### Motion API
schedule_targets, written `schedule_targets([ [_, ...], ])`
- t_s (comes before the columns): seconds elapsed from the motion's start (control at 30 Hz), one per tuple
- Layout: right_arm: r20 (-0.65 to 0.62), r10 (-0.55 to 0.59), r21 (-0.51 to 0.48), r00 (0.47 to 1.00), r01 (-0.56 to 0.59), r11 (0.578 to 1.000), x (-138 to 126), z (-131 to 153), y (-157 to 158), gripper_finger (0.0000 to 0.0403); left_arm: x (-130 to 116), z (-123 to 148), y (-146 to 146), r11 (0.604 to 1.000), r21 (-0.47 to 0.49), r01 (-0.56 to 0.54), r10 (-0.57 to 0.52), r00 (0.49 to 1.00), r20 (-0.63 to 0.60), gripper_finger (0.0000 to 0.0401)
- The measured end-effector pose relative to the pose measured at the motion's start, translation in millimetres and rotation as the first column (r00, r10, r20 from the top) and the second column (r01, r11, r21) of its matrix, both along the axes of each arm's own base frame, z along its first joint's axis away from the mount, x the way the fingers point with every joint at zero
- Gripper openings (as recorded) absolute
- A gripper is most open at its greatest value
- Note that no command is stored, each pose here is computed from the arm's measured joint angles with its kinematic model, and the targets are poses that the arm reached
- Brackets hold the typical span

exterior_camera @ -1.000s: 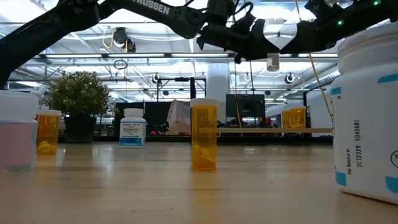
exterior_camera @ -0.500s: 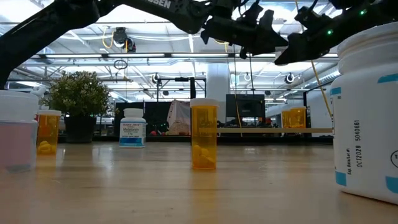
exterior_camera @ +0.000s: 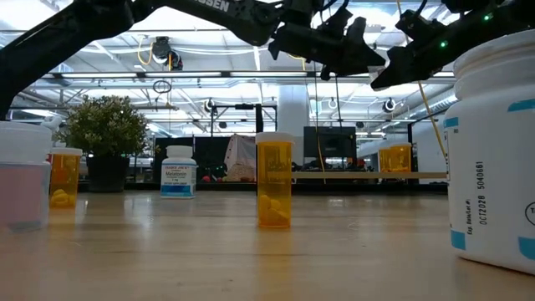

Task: Pick and place medicine bottles onto shelf by color
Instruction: Put the right transparent pill bottle on the shelf

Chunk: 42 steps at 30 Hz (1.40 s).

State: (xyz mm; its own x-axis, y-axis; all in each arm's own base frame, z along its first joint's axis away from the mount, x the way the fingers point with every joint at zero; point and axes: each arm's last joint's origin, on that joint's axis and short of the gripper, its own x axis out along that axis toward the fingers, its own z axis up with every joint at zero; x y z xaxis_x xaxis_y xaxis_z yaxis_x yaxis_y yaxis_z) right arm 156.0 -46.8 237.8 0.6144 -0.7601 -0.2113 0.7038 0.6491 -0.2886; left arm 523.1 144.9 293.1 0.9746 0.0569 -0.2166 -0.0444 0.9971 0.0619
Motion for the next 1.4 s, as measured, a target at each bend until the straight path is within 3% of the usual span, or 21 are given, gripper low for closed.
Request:
schedule_targets([
  [0.33, 0.016, 0.015, 0.012, 1.0, -0.015, 1.0, -3, 1, 1, 0.0164, -20, 14, 4, 1.0, -0.024, -0.015, 0.012, 0.991, -0.137, 0.0302],
  [0.47, 0.046, 0.068, 0.038, 0.997, -0.07, 0.997, -4, 3, 2, 0.0161, -27, 10, 11, 0.998, -0.045, -0.034, 0.024, 0.978, -0.206, 0.0326],
  [0.77, 0.072, 0.146, 0.074, 0.987, -0.151, 0.986, -2, 3, 4, 0.0165, -30, -22, 11, 0.996, -0.08, -0.029, 0.006, 0.963, -0.269, 0.028],
  [1.0, 0.068, 0.148, 0.074, 0.987, -0.152, 0.986, -2, 2, 4, 0.0166, -52, 17, -7, 0.999, -0.043, -0.007, -0.006, 0.954, -0.299, 0.0232],
  [1.17, 0.068, 0.148, 0.075, 0.987, -0.153, 0.985, -2, 2, 4, 0.0166, -76, 39, -27, 0.999, 0.026, -0.042, 0.049, 0.917, -0.395, 0.021],
  [1.27, 0.073, 0.146, 0.083, 0.987, -0.152, 0.985, -2, 2, 4, 0.0166, -81, 25, -44, 0.999, -0.004, -0.045, 0.04, 0.913, -0.407, 0.0202],
  [1.4, 0.094, 0.166, 0.096, 0.982, -0.175, 0.98, -1, -1, 4, 0.0166, -79, -5, -79, 0.998, -0.065, -0.019, 0.001, 0.963, -0.271, 0.0198],
])
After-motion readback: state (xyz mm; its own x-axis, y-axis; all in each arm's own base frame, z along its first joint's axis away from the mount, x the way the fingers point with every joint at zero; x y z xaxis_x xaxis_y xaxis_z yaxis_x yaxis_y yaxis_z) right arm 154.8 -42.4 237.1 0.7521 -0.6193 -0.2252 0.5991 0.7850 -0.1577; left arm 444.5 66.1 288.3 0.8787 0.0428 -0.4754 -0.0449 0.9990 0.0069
